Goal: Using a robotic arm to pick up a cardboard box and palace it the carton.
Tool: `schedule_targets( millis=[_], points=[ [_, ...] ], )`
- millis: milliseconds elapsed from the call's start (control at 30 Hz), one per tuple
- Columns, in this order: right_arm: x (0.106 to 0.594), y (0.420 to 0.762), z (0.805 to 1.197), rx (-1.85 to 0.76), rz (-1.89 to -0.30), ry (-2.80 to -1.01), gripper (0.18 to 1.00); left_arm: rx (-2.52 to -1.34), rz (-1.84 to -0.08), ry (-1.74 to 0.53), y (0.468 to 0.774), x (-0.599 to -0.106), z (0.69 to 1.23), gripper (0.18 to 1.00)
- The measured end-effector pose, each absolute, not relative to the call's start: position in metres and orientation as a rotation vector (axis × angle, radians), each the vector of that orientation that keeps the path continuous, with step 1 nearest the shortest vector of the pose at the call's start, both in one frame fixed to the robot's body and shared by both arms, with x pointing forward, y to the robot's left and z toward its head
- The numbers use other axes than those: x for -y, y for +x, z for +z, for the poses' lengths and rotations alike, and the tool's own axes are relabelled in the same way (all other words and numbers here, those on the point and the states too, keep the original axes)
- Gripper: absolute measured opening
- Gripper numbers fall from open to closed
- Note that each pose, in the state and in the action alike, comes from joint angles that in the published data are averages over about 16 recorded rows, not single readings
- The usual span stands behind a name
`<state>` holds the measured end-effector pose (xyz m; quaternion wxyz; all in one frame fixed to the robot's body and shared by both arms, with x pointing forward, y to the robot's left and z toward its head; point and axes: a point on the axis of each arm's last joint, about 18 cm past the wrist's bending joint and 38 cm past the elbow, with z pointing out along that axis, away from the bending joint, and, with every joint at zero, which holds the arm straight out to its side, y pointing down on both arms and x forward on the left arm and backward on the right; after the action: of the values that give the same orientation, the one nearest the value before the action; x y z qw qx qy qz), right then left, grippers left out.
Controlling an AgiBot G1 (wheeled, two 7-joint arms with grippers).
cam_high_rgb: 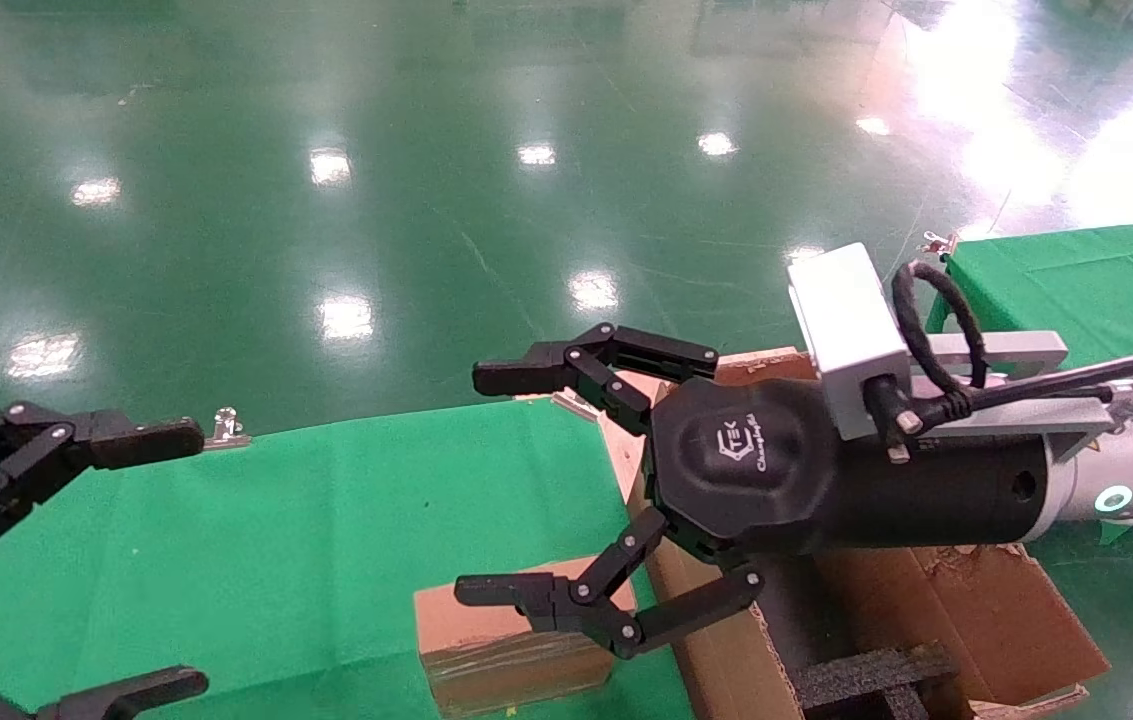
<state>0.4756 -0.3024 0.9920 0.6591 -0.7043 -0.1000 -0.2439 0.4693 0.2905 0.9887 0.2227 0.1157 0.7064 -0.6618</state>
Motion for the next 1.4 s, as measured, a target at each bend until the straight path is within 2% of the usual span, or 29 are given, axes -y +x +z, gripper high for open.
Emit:
schedule_targets(
  millis=[400, 600, 800, 1133, 1400],
  points=[
    [0.299, 0.479, 0.988, 0.239, -0.561, -1.644, 1.0, -1.951, -1.828, 0.32, 0.47, -0.291, 0.989, 0.931],
    [0.292, 0.489, 0.98, 0.26, -0.571, -1.754, 1.0, -1.951, -1.828, 0.32, 0.47, -0.291, 0.989, 0.849],
    [0.282, 0.508, 0.967, 0.288, -0.583, -1.907, 1.0, -1.951, -1.828, 0.32, 0.47, -0.291, 0.989, 0.73],
    [0.263, 0.544, 0.949, 0.354, -0.598, -2.143, 1.0, -1.951, -1.828, 0.32, 0.47, -0.291, 0.989, 0.481],
    [0.254, 0.569, 0.941, 0.416, -0.625, -2.31, 1.0, -1.951, -1.828, 0.32, 0.47, -0.291, 0.989, 0.334]
  ],
)
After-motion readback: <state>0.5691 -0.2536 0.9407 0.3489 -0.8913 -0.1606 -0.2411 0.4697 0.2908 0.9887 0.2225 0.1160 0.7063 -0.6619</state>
